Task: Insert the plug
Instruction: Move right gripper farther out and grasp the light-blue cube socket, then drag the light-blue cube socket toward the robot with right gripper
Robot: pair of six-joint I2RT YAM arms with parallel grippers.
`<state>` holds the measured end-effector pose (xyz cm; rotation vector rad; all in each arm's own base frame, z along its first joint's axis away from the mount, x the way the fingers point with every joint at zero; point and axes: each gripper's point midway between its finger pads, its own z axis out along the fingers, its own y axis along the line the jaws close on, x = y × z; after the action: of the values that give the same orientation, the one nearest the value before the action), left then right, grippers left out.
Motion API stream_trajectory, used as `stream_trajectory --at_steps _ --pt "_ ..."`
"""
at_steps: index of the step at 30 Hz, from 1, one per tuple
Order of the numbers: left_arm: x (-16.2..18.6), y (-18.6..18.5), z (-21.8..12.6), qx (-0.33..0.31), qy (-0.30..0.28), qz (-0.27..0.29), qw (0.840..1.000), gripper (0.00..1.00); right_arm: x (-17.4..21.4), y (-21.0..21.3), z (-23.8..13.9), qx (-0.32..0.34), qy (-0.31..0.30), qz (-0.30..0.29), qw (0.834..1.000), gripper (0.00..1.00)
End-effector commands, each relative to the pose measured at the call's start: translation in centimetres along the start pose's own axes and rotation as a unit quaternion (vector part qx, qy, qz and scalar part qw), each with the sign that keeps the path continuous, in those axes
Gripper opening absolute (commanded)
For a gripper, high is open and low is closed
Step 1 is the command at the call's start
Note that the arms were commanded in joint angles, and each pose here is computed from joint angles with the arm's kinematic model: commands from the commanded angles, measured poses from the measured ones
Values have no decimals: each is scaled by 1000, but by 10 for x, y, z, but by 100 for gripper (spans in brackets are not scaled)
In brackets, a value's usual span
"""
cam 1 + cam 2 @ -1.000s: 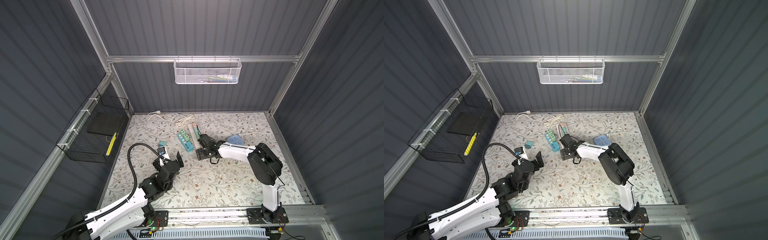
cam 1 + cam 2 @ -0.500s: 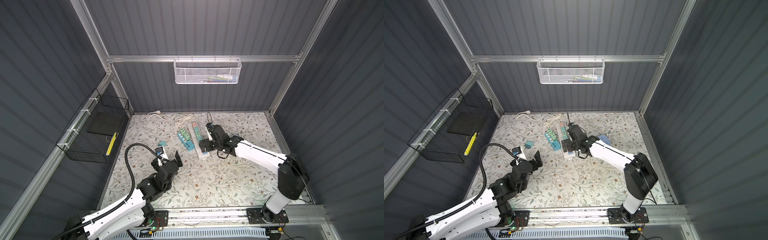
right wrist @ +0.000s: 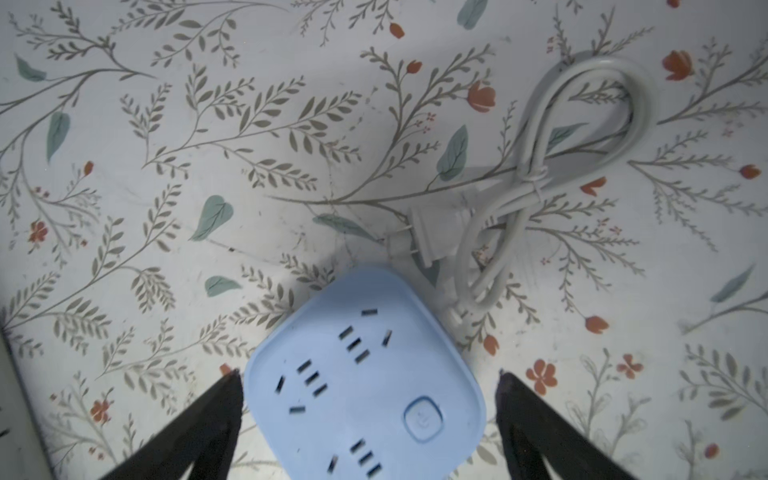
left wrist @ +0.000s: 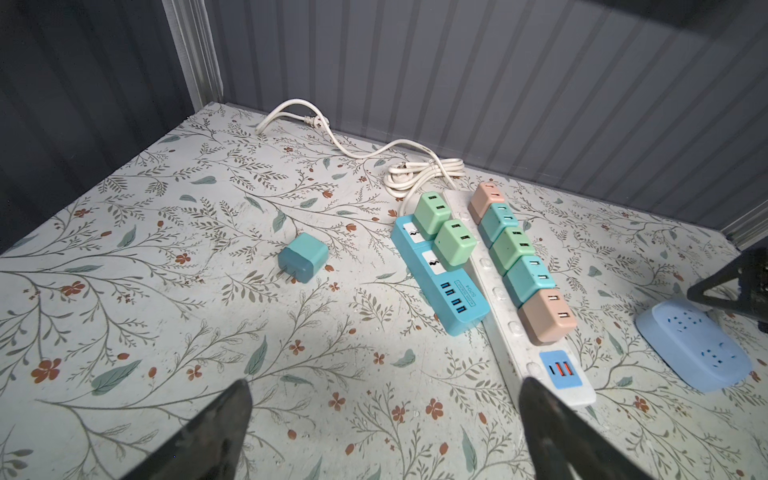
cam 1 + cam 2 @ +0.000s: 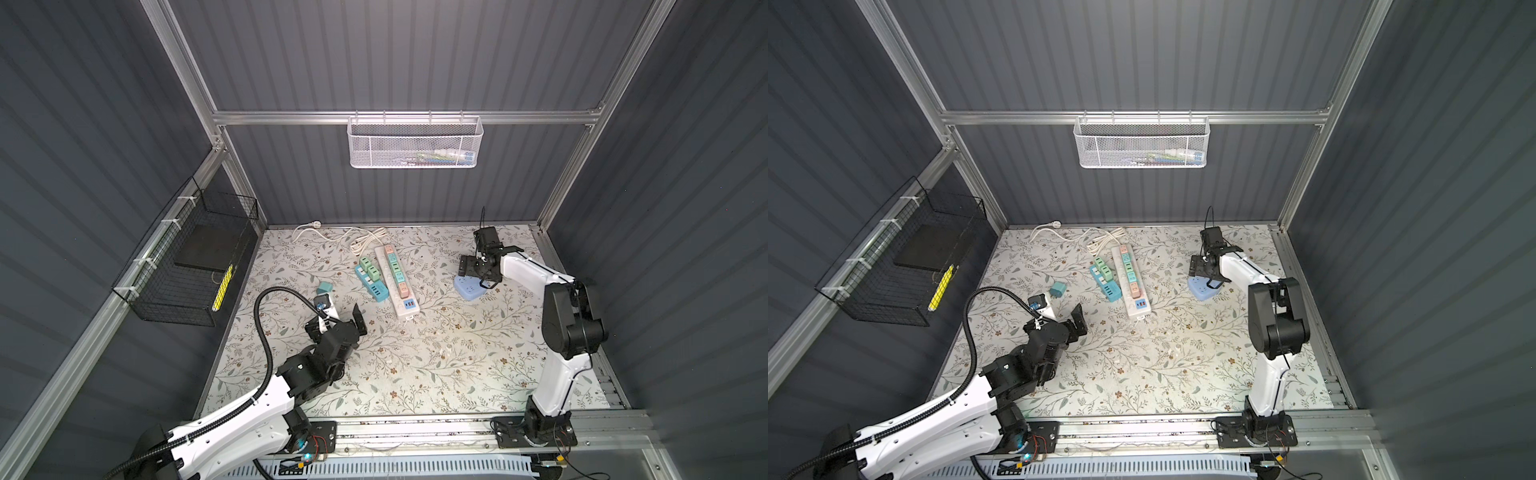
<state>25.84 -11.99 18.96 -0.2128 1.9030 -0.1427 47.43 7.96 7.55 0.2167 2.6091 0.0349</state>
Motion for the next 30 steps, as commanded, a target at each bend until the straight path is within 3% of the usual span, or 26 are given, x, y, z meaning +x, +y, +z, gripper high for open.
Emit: stream_trajectory --at_steps 1,8,11,17,23,30 --pt "-13 -4 -4 9 -8 -12 1000 100 -8 3 6 3 10 -3 1000 93" --pt "-15 -1 -6 8 -14 -8 1000 100 -11 -4 31 26 24 6 999 88" --pt "-18 -2 -7 12 -17 -6 1000 100 3 -10 32 59 41 4 997 81" --pt "-17 -1 -7 21 -28 -9 999 100 36 -7 30 45 54 8 997 73" --pt "-18 -3 -7 23 -25 -7 999 100 68 0 7 29 62 41 997 73" --pt "-10 -4 -5 30 -17 -17 999 100 128 -6 -19 -6 77 135 988 81"
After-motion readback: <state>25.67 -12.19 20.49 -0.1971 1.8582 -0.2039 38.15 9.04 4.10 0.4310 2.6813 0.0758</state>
